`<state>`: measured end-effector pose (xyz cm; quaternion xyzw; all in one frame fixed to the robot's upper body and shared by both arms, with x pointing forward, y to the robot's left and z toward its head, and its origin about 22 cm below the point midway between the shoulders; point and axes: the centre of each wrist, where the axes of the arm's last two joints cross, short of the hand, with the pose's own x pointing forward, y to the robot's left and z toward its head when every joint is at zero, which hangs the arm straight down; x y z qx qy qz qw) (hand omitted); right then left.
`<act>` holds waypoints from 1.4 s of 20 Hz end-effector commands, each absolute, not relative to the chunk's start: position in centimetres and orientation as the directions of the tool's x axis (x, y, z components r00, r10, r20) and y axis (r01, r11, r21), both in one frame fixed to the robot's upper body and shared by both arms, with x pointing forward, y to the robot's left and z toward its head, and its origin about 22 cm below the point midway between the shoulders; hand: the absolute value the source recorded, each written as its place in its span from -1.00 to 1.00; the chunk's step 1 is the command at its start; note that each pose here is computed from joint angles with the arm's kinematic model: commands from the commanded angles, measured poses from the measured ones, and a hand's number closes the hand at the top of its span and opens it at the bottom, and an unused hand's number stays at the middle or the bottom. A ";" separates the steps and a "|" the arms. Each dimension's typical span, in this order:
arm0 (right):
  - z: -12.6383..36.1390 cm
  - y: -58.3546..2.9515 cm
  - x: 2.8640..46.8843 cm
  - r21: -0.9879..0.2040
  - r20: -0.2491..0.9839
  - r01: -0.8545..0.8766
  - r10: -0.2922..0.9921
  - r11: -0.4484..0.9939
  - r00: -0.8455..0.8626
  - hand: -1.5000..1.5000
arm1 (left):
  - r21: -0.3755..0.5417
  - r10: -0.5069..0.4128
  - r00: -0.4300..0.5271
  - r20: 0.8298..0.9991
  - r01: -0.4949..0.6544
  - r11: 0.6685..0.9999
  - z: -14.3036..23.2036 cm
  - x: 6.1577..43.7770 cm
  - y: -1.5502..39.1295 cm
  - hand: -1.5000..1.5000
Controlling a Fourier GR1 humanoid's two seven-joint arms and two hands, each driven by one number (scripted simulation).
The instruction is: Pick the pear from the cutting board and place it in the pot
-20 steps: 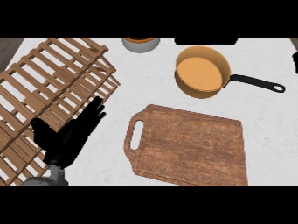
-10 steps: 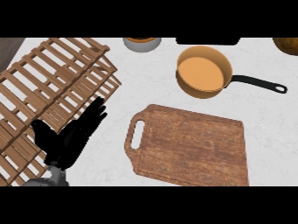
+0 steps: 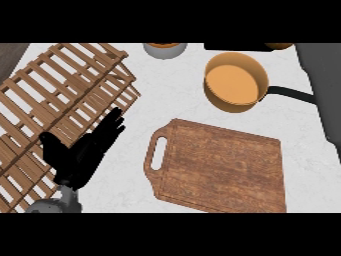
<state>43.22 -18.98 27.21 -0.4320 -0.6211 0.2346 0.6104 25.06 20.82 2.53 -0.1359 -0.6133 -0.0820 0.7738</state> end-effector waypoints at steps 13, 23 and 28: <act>20.6 -16.7 47.9 -0.638 0.770 0.231 0.614 0.734 0.173 -1.00 | -0.118 0.042 0.228 0.973 0.328 0.937 2.4 24.8 20.8 0.00; 16.8 -16.5 47.8 -0.350 0.933 0.295 0.361 0.889 0.018 -1.00 | -0.101 0.027 0.225 0.974 0.327 0.940 3.0 25.5 18.7 0.00; 17.1 -18.6 48.0 -0.357 0.915 0.441 0.404 0.824 -0.014 -1.00 | -0.092 0.020 0.211 0.977 0.340 0.936 2.8 23.7 20.4 0.00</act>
